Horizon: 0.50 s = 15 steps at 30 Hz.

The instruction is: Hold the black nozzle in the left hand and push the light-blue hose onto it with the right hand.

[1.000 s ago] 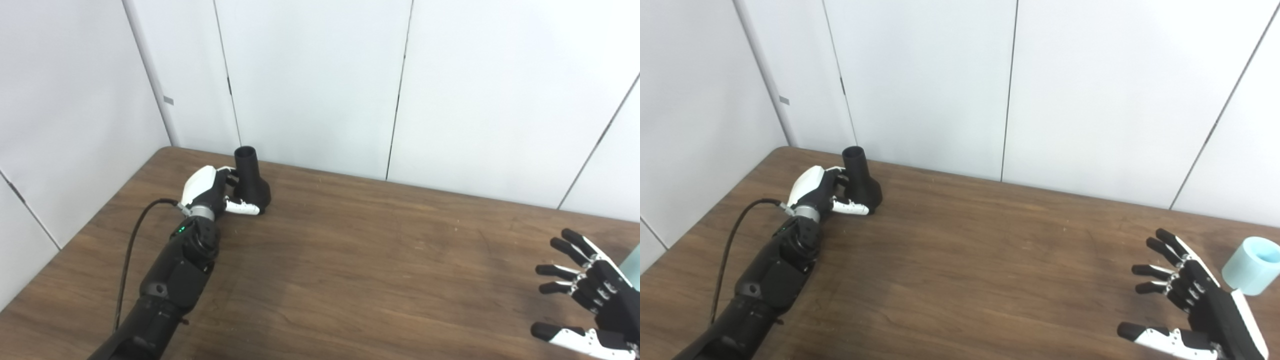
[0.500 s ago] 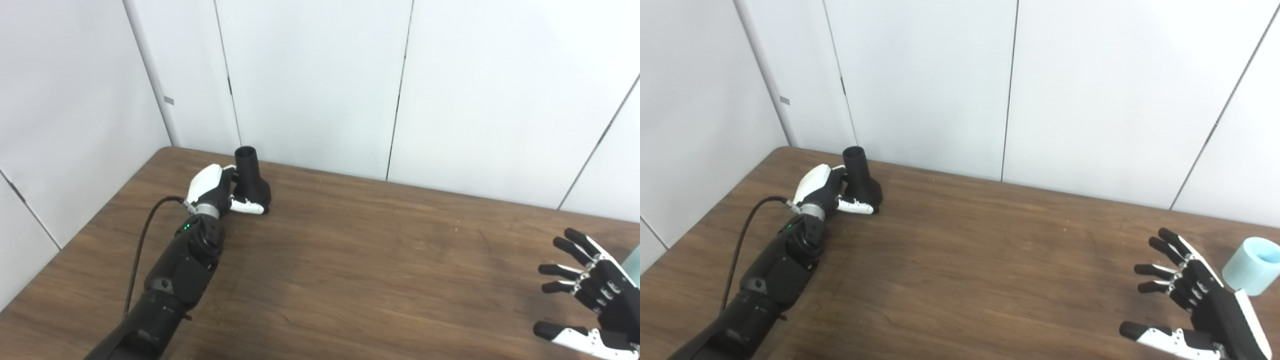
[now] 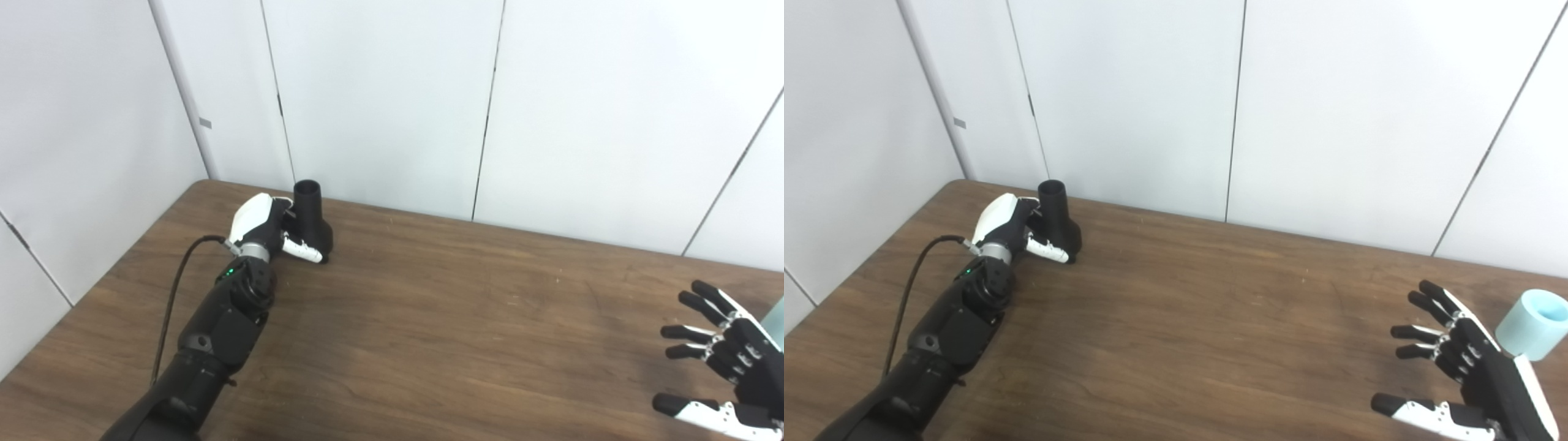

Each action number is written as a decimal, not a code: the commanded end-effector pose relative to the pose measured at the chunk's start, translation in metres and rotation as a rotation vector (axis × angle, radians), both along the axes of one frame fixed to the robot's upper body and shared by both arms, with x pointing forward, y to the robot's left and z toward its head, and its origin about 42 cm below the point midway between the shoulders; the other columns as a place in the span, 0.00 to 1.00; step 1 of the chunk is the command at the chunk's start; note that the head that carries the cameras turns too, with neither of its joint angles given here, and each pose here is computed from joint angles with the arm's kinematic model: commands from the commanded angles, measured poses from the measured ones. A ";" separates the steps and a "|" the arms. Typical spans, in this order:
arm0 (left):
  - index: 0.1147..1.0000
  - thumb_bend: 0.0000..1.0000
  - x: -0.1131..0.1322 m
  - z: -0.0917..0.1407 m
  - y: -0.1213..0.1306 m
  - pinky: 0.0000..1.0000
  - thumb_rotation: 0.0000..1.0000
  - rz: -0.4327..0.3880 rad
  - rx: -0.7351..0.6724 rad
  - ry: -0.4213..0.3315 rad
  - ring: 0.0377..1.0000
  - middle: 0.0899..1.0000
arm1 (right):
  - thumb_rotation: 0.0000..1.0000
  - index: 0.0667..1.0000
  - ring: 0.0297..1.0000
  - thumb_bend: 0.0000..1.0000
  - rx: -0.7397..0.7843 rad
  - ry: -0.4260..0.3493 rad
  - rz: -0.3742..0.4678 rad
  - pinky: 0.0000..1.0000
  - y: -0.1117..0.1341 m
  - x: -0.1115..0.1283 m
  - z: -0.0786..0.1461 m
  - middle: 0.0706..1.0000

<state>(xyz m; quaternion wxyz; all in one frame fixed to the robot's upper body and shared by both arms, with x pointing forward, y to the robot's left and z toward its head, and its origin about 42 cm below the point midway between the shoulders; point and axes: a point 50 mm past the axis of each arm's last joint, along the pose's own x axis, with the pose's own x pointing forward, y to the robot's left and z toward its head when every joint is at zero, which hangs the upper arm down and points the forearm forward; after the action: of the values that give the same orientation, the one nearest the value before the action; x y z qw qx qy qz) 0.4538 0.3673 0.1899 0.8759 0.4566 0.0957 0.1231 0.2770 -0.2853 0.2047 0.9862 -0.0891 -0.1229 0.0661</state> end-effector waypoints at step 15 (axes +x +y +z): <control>0.41 0.53 -0.002 -0.006 -0.007 0.81 0.00 -0.085 -0.028 -0.001 0.59 0.45 | 0.12 0.87 0.67 0.80 -0.007 -0.057 0.009 0.58 -0.001 0.001 0.016 0.84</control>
<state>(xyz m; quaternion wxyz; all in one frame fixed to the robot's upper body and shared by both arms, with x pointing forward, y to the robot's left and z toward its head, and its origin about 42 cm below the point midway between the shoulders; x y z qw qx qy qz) 0.4513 0.3669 0.1869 0.8821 0.4519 0.0788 0.1070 0.2770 -0.2853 0.2046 0.9870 -0.0892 -0.1169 0.0656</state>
